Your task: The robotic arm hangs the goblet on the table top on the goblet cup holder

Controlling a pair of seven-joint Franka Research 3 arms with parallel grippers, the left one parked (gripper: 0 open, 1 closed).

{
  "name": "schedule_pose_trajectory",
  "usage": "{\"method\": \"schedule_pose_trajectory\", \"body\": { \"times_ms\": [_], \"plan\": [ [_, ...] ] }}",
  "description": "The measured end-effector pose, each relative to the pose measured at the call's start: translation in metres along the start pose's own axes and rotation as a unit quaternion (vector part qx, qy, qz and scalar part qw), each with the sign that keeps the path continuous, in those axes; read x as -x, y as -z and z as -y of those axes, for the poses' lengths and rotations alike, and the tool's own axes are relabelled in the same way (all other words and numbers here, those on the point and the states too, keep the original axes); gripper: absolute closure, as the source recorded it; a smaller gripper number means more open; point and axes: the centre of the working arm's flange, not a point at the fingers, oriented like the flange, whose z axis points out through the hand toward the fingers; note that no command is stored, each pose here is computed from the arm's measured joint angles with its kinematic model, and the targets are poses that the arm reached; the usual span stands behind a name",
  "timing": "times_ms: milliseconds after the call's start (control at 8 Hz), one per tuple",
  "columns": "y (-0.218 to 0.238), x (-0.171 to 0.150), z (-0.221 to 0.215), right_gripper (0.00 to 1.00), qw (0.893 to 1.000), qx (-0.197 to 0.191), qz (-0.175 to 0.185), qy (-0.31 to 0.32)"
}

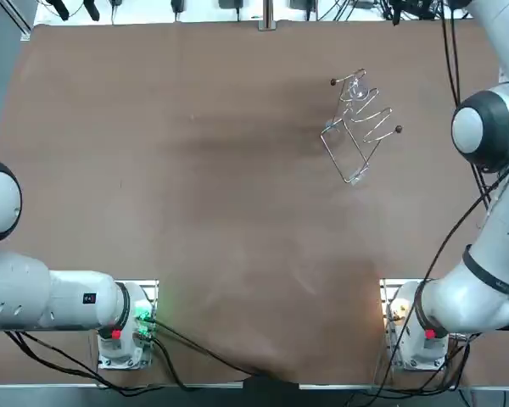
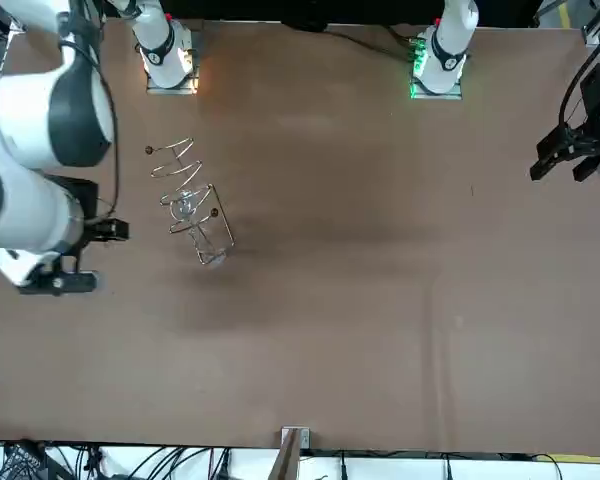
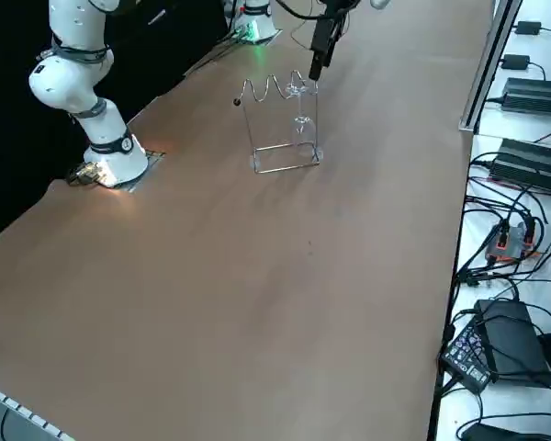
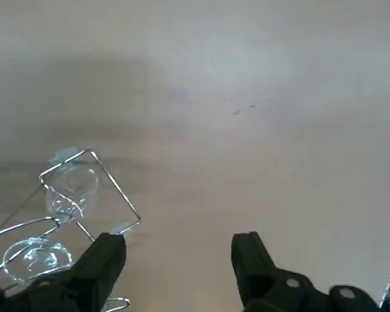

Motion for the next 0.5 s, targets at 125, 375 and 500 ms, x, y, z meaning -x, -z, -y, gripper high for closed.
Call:
{"method": "schedule_pose_trajectory", "body": {
  "times_ms": [125, 375, 500],
  "plan": [
    [0.003, 0.0, -0.014, 0.0, 1.0, -0.004, -0.005, -0.011],
    [0.006, -0.003, -0.038, 0.0, 0.999, -0.02, -0.018, -0.027],
    [0.015, 0.0, -0.05, 0.0, 0.998, -0.033, -0.031, -0.035]
  ]
}}
